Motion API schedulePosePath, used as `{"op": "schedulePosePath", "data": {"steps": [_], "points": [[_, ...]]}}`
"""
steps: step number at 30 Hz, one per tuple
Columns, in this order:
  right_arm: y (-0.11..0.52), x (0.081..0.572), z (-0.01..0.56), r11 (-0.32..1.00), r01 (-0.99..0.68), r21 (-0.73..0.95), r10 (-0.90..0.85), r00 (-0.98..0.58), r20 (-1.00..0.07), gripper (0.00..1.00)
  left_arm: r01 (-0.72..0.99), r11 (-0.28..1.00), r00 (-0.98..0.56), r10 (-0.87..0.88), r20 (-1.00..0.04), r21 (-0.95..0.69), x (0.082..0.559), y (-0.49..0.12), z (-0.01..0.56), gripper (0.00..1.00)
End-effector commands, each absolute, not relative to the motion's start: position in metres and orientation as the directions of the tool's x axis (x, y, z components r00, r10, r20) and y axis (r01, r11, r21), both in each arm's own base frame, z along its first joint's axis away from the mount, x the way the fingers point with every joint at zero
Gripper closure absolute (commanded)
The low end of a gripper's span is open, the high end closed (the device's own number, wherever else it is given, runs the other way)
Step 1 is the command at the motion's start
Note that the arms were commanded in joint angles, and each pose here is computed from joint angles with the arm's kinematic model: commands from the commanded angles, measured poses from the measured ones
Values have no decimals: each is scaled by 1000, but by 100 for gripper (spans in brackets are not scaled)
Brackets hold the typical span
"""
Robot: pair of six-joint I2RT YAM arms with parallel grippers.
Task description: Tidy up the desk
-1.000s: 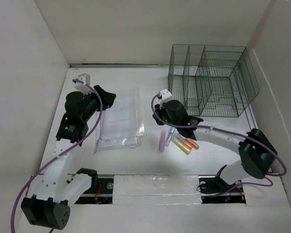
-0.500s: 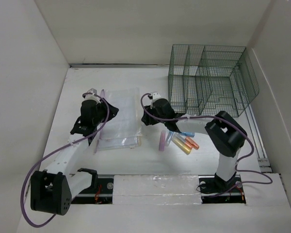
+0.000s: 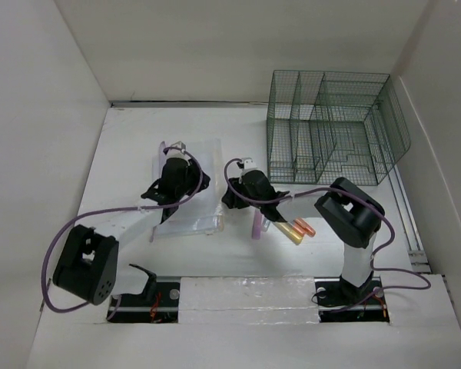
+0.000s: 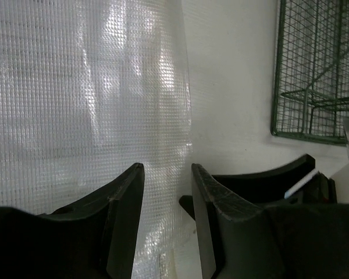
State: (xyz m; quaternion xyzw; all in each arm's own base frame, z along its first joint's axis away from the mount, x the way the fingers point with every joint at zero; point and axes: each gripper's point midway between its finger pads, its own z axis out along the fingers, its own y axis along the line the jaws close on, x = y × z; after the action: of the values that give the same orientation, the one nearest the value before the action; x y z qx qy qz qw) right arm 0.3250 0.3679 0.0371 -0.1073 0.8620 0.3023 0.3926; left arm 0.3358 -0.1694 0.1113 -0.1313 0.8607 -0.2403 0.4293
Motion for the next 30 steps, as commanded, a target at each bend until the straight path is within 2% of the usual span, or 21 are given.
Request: {"op": "schedulePosePath", "data": {"steps": [1, 3, 6, 7, 10, 11, 12, 16, 22, 30], "points": [[372, 324, 49, 765, -426, 483, 121, -641, -758, 52, -50, 867, -516, -448, -730, -496, 368, -163, 125, 66], [379, 323, 56, 726, -452, 519, 160, -623, -766, 56, -59, 875, -535, -434, -725, -481, 374, -166, 121, 65], [387, 313, 62, 656, -498, 567, 180, -626, -758, 67, -64, 877, -536, -433, -724, -477, 389, -172, 122, 65], [389, 311, 66, 639, -509, 577, 189, -623, -759, 74, -69, 881, -546, -426, -721, -469, 392, -173, 117, 64], [387, 310, 77, 604, -536, 589, 221, -598, -770, 82, -67, 894, -584, -395, -709, -443, 400, -179, 109, 60], [387, 310, 80, 598, -546, 587, 224, -590, -776, 83, -58, 894, -597, -388, -702, -445, 400, -182, 106, 59], [387, 307, 87, 577, -570, 585, 230, -574, -786, 88, -48, 894, -607, -381, -697, -446, 402, -185, 104, 53], [387, 302, 96, 542, -599, 589, 246, -557, -793, 100, -45, 904, -624, -357, -695, -425, 400, -184, 98, 46], [386, 297, 98, 529, -618, 582, 239, -550, -800, 100, -19, 946, -652, -257, -714, -323, 390, -198, 87, 41], [372, 285, 90, 560, -604, 567, 216, -555, -804, 100, 31, 959, -673, -189, -715, -283, 400, -222, 78, 44]]}}
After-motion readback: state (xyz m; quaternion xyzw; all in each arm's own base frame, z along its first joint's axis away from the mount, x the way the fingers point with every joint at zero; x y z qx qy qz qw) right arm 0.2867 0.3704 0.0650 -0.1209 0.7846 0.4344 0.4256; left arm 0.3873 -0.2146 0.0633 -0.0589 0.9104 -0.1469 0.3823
